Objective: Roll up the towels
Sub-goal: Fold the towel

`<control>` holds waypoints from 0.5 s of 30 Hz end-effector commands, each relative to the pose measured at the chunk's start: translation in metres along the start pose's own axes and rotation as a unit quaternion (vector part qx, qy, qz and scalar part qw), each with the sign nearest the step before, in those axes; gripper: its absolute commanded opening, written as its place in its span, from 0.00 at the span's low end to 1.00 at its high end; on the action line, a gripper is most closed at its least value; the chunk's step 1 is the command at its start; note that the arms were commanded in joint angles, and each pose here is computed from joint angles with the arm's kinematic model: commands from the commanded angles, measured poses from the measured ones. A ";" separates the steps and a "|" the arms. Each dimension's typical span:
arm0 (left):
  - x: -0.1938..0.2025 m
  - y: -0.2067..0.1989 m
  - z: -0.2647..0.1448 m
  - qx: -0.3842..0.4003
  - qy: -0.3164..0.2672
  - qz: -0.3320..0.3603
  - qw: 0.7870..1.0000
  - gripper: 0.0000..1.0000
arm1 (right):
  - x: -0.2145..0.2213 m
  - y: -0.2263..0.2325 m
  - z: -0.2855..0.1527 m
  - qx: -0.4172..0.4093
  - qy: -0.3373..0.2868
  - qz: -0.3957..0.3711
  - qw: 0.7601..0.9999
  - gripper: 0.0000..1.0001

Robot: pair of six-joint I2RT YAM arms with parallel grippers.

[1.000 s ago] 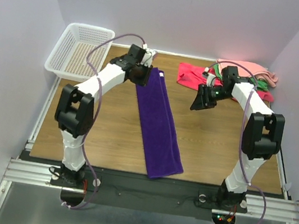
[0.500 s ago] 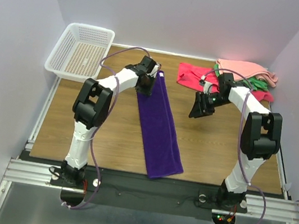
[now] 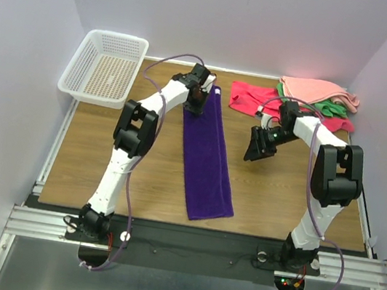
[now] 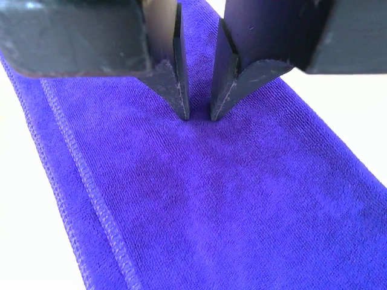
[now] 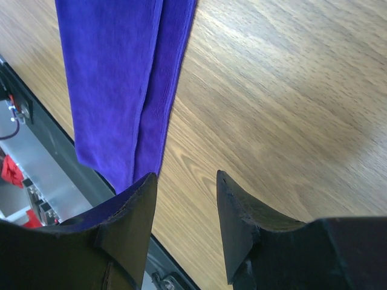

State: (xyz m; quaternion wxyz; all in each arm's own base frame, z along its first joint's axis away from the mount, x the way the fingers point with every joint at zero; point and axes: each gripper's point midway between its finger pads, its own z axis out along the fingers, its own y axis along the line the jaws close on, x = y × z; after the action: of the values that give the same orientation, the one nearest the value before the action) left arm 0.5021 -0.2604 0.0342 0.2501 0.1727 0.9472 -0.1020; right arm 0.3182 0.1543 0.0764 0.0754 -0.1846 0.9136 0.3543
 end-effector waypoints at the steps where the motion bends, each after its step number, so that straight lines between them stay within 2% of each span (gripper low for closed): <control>1: -0.006 0.025 0.008 0.013 0.008 0.011 1.000 0.31 | 0.000 0.010 0.003 -0.005 0.002 -0.029 1.000 0.50; 6: -0.047 0.039 -0.010 0.030 -0.059 0.017 0.998 0.31 | 0.008 0.022 0.015 -0.013 0.021 -0.045 0.999 0.50; 9: -0.077 0.044 -0.045 0.036 -0.107 0.033 0.993 0.35 | 0.001 0.033 0.012 -0.020 0.011 -0.070 0.997 0.51; 10: -0.093 0.036 -0.076 0.053 -0.136 0.051 0.988 0.36 | -0.003 0.036 0.008 -0.020 0.004 -0.084 0.996 0.53; 12: -0.101 0.023 -0.109 0.078 -0.160 0.078 0.981 0.41 | -0.012 0.045 -0.006 -0.016 -0.019 -0.130 0.991 0.57; 13: -0.116 0.015 -0.154 0.083 -0.200 0.100 0.971 0.44 | -0.014 0.048 -0.011 -0.012 -0.025 -0.149 0.988 0.61; 15: -0.104 0.001 -0.179 0.103 -0.209 0.129 0.964 0.48 | -0.010 0.045 -0.015 0.018 -0.019 -0.174 0.984 0.65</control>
State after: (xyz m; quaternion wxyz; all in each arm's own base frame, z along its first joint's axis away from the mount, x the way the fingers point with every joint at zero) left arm 0.5385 -0.2167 0.0756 0.2957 0.2075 0.9201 -0.1516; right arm 0.2997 0.1807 0.0812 0.0799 -0.2665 0.8932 0.3534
